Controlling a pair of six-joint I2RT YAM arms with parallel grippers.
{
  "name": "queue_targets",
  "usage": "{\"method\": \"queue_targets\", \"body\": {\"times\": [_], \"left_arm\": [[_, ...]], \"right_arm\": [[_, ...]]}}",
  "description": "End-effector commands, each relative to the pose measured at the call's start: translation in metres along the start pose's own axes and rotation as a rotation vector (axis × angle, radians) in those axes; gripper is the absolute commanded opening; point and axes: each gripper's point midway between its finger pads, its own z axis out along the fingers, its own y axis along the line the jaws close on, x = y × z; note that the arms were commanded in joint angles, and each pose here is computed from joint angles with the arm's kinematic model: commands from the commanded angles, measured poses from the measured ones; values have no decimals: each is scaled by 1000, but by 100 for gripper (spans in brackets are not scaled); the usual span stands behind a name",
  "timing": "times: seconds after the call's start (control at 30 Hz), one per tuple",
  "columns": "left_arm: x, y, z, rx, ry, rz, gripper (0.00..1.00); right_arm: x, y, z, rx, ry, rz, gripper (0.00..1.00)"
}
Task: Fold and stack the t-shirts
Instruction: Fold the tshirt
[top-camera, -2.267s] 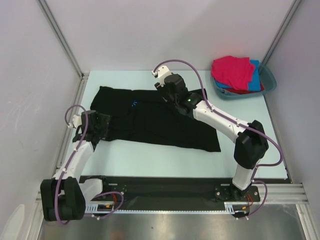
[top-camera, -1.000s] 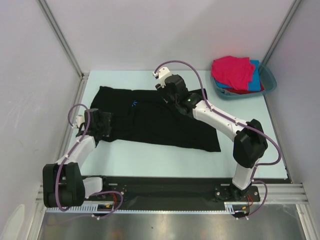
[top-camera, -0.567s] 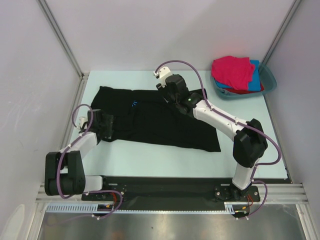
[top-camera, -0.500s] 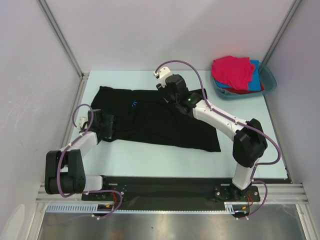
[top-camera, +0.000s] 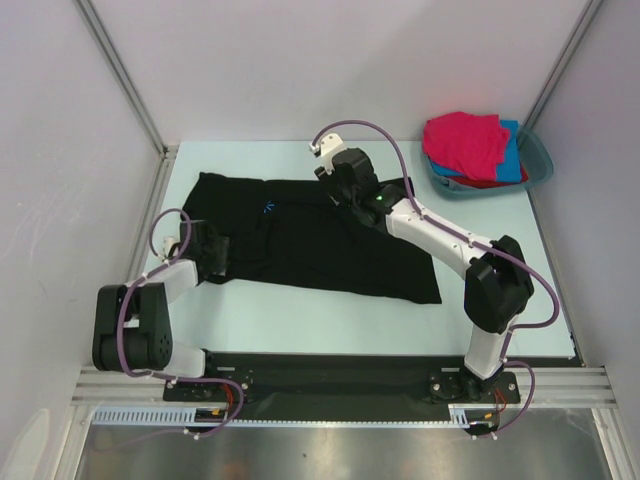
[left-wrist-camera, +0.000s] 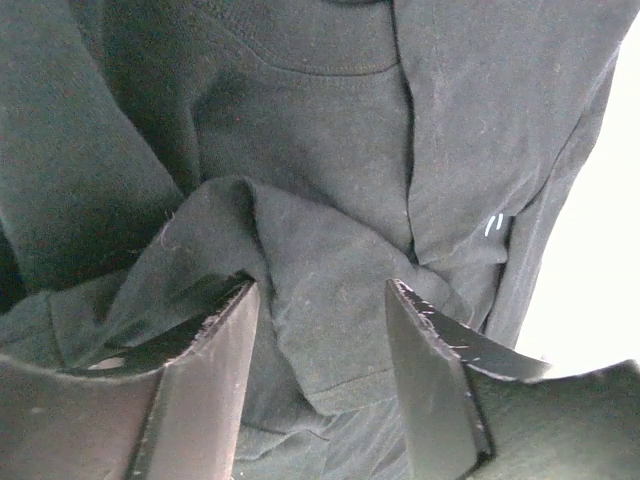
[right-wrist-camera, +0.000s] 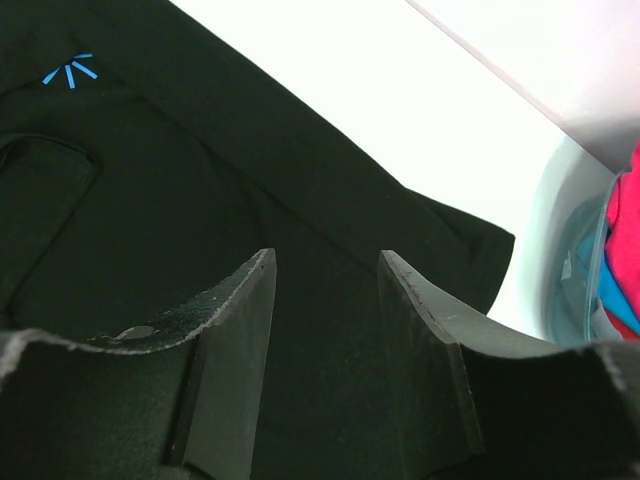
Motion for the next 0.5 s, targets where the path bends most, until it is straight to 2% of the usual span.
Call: {"method": "queue_targets", "body": {"times": [0.0, 0.1, 0.13, 0.2, 0.23, 0.47], "left_arm": [[1, -11, 3, 28, -2, -5, 56], [2, -13, 7, 38, 2, -4, 40], [2, -14, 8, 40, 4, -3, 25], [4, -12, 11, 32, 16, -3, 6], [5, -12, 12, 30, 18, -3, 0], [4, -18, 8, 52, 17, -4, 0]], "right_arm": [[-5, -5, 3, 9, -14, 14, 51], [-4, -5, 3, 11, -8, 10, 51], [-3, -5, 3, 15, -6, 10, 51], [-4, -7, 3, 19, -6, 11, 51], [-3, -8, 4, 21, -4, 12, 51], [-3, -8, 4, 20, -3, 13, 51]]}}
